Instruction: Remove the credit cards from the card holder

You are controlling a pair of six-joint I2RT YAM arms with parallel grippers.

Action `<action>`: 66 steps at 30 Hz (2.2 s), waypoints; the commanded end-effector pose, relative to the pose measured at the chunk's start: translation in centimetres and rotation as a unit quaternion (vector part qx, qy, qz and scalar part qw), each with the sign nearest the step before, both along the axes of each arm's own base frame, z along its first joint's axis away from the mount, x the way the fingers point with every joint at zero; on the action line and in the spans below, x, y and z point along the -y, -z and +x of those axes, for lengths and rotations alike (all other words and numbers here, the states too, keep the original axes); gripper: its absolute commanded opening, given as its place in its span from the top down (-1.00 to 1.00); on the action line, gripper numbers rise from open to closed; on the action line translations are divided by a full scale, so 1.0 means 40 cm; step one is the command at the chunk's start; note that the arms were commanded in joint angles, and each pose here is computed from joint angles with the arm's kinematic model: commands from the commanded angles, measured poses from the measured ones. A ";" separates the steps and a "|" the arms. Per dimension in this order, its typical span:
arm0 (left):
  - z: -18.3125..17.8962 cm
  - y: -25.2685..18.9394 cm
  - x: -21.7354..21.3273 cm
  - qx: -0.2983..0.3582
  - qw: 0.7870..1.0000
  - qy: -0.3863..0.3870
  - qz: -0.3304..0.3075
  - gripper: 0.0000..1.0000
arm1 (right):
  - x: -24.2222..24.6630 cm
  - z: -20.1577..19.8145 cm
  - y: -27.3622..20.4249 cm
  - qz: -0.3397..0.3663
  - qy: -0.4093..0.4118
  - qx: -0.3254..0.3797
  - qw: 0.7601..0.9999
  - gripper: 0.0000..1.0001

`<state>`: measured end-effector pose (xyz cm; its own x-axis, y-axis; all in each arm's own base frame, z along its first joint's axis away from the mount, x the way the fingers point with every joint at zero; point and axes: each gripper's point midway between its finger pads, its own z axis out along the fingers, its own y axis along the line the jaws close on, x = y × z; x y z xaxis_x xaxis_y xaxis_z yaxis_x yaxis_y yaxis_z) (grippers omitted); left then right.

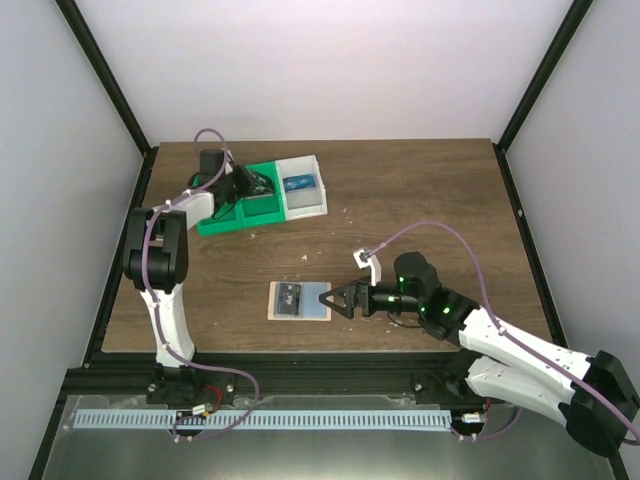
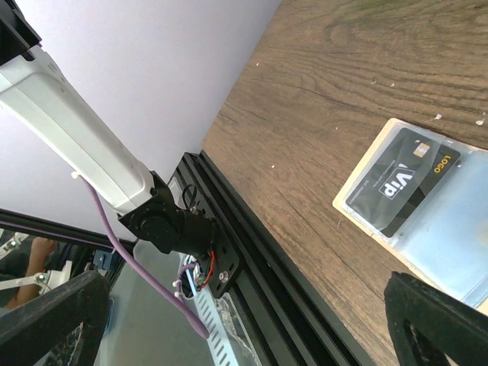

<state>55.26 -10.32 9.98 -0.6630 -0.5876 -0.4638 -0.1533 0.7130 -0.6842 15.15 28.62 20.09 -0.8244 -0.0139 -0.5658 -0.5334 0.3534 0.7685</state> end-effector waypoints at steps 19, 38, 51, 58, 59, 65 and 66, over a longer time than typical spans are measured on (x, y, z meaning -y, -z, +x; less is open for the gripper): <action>0.034 0.002 0.007 0.000 0.999 -0.001 0.054 0.66 | -0.005 0.026 -0.071 0.016 0.014 0.029 0.999 -0.99; 0.005 -0.222 0.038 0.072 0.996 0.017 0.058 0.29 | 0.014 0.051 -0.042 -0.015 0.055 0.015 0.998 -1.00; -0.350 -0.250 0.110 0.038 0.987 0.155 0.035 0.04 | 0.054 0.115 0.063 -0.105 0.145 -0.045 0.983 -0.41; -0.571 -0.168 0.129 0.007 0.979 0.203 -0.001 0.09 | 0.016 0.100 0.116 -0.086 0.122 -0.097 0.984 0.26; -0.595 -0.159 0.133 0.006 0.978 0.208 -0.012 0.10 | 0.009 0.100 0.120 -0.080 0.118 -0.101 0.985 0.28; -0.715 -0.090 0.172 -0.012 0.970 0.234 -0.073 0.44 | -0.036 0.103 0.149 -0.066 0.100 -0.105 0.987 0.31; -0.727 -0.078 0.182 -0.017 0.968 0.239 -0.073 0.50 | -0.044 0.105 0.154 -0.065 0.097 -0.106 0.987 0.31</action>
<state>27.55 -15.74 12.82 -0.8757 -0.2931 -0.3837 0.0986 0.6693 -0.7364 18.78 28.60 12.63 -0.9280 0.0821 -0.3635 -0.2438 0.6040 0.7588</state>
